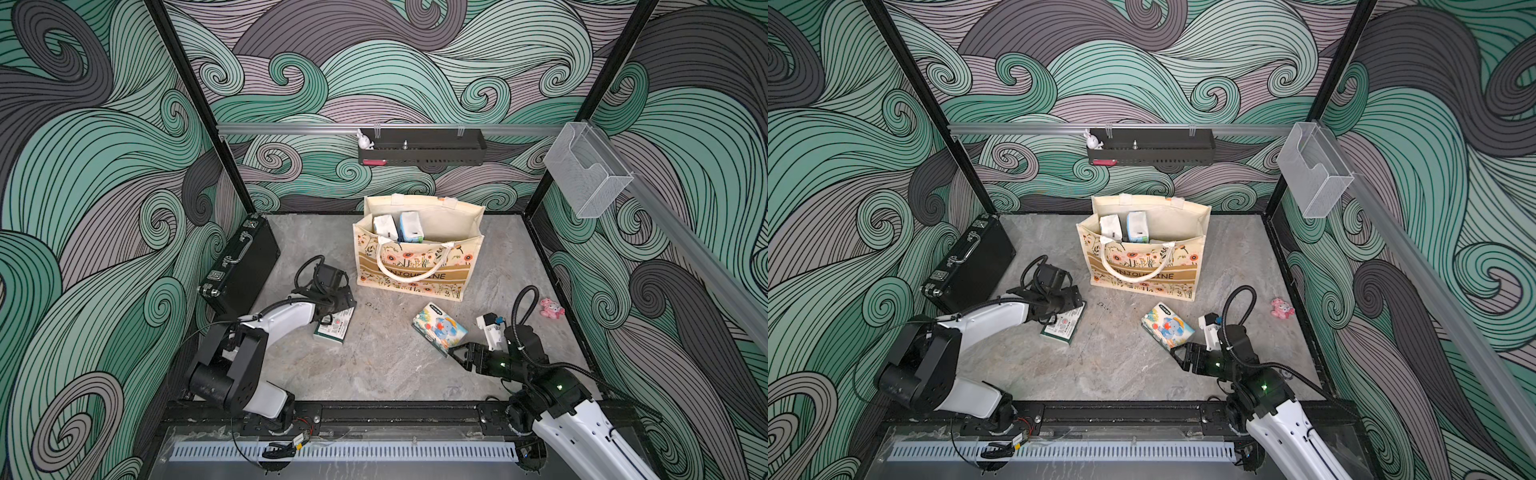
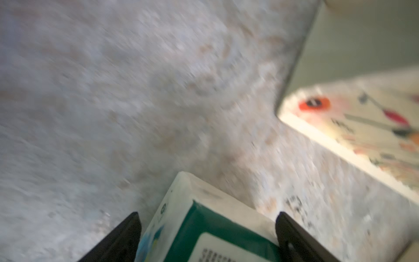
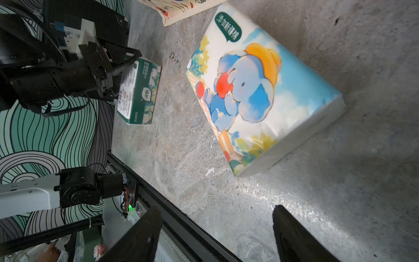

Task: Put tissues into the canvas bag
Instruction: Move the pack of facial tissues to the center of the board.

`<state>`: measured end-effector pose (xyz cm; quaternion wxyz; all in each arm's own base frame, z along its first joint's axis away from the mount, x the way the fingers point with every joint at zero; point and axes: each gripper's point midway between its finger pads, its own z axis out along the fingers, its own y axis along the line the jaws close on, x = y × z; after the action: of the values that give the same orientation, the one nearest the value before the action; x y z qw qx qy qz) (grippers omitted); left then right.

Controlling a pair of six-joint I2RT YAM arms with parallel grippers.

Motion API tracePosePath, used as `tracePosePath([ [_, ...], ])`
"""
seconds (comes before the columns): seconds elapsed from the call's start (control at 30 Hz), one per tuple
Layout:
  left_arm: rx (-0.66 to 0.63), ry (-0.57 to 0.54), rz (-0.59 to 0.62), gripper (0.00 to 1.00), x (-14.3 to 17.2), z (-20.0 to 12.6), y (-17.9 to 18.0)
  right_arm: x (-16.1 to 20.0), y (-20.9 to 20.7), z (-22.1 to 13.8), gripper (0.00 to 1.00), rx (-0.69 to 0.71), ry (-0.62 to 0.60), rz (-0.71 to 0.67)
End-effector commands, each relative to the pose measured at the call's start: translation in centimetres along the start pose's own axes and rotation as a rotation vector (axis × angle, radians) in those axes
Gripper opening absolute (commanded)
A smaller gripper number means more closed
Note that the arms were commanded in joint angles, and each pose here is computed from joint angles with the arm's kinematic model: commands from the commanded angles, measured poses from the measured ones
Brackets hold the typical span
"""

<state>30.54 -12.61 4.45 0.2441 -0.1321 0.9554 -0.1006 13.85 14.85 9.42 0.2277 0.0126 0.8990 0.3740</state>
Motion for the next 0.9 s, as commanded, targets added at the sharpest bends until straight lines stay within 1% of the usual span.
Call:
tracePosePath([
  [0.0,0.083,0.058,-0.011,0.92,3.3,-0.5,-1.9,-0.5,-0.1,-0.3,0.78,0.013,-0.027,0.003],
  [0.13,0.176,0.090,0.017,0.92,5.9,-0.7,-5.8,-0.3,0.0,-0.1,0.77,-0.006,-0.024,0.036],
  [0.17,0.179,0.109,0.036,0.91,6.8,-0.3,-6.6,-0.2,0.0,-0.1,0.77,-0.009,-0.024,0.042],
  [0.27,0.234,0.130,0.116,0.92,8.4,-0.6,-10.7,0.4,0.0,0.0,0.77,-0.030,-0.009,0.049],
  [0.33,0.267,0.140,0.183,0.92,9.1,-0.9,-13.4,0.9,0.5,0.2,0.77,-0.071,0.018,0.053],
  [0.4,0.338,0.141,0.246,0.92,9.6,-1.4,-16.2,1.4,1.5,0.4,0.77,-0.139,0.052,0.060],
  [0.47,0.445,0.160,0.296,0.90,10.1,-2.3,-18.8,1.8,2.4,0.3,0.77,-0.193,0.076,0.058],
  [0.57,0.554,0.158,0.373,0.90,9.7,-4.9,-21.1,2.1,3.3,0.0,0.76,-0.243,0.096,0.043],
  [0.6,0.562,0.138,0.393,0.91,9.1,-5.8,-21.2,2.3,3.6,-0.2,0.76,-0.257,0.104,0.041],
  [0.67,0.513,0.078,0.406,0.93,7.7,-7.3,-20.0,2.5,4.2,-0.3,0.76,-0.288,0.118,0.040],
  [0.77,0.395,0.014,0.388,0.95,5.9,-9.4,-16.3,2.6,4.8,-0.2,0.75,-0.325,0.131,0.038],
  [0.8,0.346,0.009,0.375,0.95,5.8,-9.9,-14.7,2.6,4.9,-0.1,0.75,-0.327,0.133,0.035],
  [0.87,0.296,0.017,0.338,0.95,6.1,-10.7,-12.1,2.5,5.2,0.1,0.75,-0.329,0.137,0.027],
])
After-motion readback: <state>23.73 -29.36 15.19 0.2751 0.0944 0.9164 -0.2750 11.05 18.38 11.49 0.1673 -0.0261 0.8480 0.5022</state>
